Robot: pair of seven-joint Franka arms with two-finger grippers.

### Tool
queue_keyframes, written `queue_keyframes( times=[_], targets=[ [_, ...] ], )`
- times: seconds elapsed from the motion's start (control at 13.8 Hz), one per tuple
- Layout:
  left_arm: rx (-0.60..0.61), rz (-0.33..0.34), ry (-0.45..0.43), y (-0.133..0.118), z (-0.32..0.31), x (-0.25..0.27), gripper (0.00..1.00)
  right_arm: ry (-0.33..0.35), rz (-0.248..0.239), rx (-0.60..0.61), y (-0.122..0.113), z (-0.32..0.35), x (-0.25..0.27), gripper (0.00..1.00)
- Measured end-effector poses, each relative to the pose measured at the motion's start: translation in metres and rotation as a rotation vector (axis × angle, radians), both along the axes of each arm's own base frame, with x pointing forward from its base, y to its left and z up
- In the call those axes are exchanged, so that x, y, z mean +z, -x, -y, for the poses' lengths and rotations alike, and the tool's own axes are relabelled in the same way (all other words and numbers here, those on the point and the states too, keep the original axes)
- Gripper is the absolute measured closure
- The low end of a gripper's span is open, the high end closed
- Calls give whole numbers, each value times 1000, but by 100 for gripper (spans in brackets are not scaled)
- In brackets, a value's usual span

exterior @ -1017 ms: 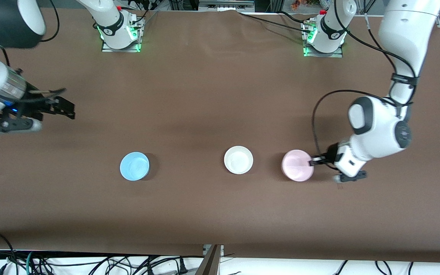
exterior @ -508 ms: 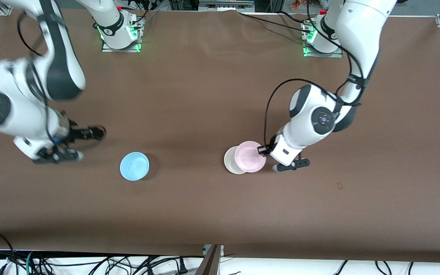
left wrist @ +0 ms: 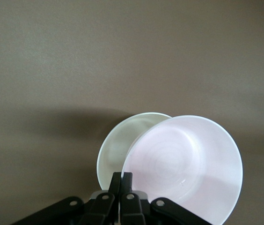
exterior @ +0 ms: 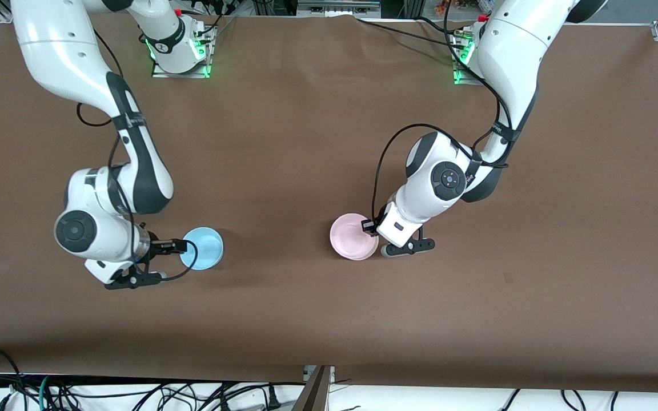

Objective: Stack pink and blue bowls on white bowl
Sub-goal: 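Grasp the blue bowl rim with the right gripper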

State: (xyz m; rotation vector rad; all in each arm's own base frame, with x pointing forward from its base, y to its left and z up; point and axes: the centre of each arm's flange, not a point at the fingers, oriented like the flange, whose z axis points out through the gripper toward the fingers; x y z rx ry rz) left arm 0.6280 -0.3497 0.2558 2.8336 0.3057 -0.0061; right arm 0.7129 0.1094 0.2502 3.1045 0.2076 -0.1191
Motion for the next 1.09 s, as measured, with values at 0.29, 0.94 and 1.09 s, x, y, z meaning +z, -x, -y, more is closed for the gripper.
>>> queue_keyframes(
  times=[0.29, 0.94, 1.09],
  targets=[
    [-16, 8, -20, -1, -1, -4, 98, 1, -28, -2, 1, -1, -31, 16],
    [-17, 10, -26, -2, -5, -5, 98, -47, -38, -37, 2, -4, -34, 67],
    [-26, 13, -28, -3, -7, -6, 98, -56, -42, -44, 2, -5, -36, 88]
  ],
)
